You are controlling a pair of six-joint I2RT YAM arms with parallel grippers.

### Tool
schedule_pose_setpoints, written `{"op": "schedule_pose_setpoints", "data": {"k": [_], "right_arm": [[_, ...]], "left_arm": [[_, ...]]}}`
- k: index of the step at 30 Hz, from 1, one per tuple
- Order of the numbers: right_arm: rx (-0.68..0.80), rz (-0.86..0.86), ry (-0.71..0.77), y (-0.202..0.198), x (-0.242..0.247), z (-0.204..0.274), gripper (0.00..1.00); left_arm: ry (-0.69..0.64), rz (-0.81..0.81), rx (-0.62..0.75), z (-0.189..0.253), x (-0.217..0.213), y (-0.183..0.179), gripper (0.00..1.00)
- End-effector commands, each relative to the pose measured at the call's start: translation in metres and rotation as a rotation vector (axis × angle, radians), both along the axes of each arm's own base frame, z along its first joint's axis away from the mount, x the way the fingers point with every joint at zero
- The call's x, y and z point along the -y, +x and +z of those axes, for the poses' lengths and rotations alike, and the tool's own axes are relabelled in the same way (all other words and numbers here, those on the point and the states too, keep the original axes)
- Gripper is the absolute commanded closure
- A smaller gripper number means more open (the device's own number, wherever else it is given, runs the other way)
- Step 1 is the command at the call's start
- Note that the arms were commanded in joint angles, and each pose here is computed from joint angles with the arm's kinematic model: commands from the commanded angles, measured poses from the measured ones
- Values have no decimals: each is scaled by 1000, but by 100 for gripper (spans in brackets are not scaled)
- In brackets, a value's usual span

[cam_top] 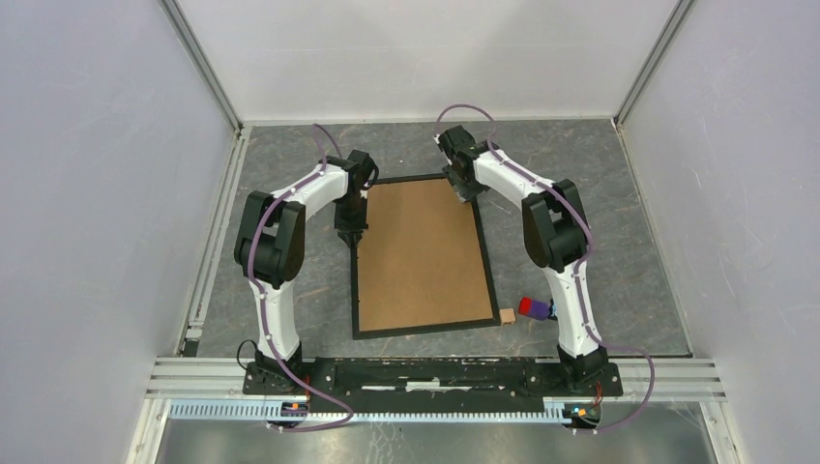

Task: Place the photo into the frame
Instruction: Install the photo frame at the center of the board.

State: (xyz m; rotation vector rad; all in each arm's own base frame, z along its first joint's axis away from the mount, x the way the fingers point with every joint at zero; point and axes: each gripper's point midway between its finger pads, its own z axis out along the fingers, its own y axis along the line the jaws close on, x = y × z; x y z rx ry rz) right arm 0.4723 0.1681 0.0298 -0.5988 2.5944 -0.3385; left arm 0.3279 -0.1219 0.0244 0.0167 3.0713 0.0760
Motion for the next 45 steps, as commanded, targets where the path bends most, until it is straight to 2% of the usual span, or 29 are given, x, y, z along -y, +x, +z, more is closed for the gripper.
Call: {"op": "schedule_pose_setpoints", "data": {"k": [1, 3, 5, 10, 13, 16, 19, 23, 27, 31, 40, 45], "right_arm": [[-320, 56, -183, -62, 31, -92, 43], [-296, 67, -194, -57, 27, -84, 43], [-264, 72, -146, -46, 16, -69, 43], [-57, 56, 126, -8, -23, 25, 40], [81, 25, 285, -10, -22, 85, 36], [139, -7, 379, -27, -5, 109, 33], [95, -22, 467, -57, 12, 99, 33], [-15, -41, 550, -100, 29, 62, 36], [-76, -18, 668, -121, 21, 44, 39], [-139, 10, 742, -126, 6, 33, 47], [-178, -64, 660, -124, 19, 0, 56], [-180, -73, 654, -123, 20, -3, 58]], "left_arm": [[2, -71, -34, -15, 4, -5, 77], [0, -74, -33, -15, 5, -6, 77], [0, -75, -30, -14, 5, -5, 77], [6, -75, -22, -12, 4, -5, 77], [8, -74, -14, -10, 4, -3, 77], [8, -74, -12, -9, 4, -3, 77], [4, -75, -9, -8, 4, -3, 77], [-3, -73, -10, -8, 6, -3, 77], [-10, -74, -9, -7, 7, -3, 77], [-16, -79, -10, -6, 9, -4, 77], [-21, -84, -15, -7, 12, -5, 77], [-23, -85, -16, -7, 13, -6, 77]]}}
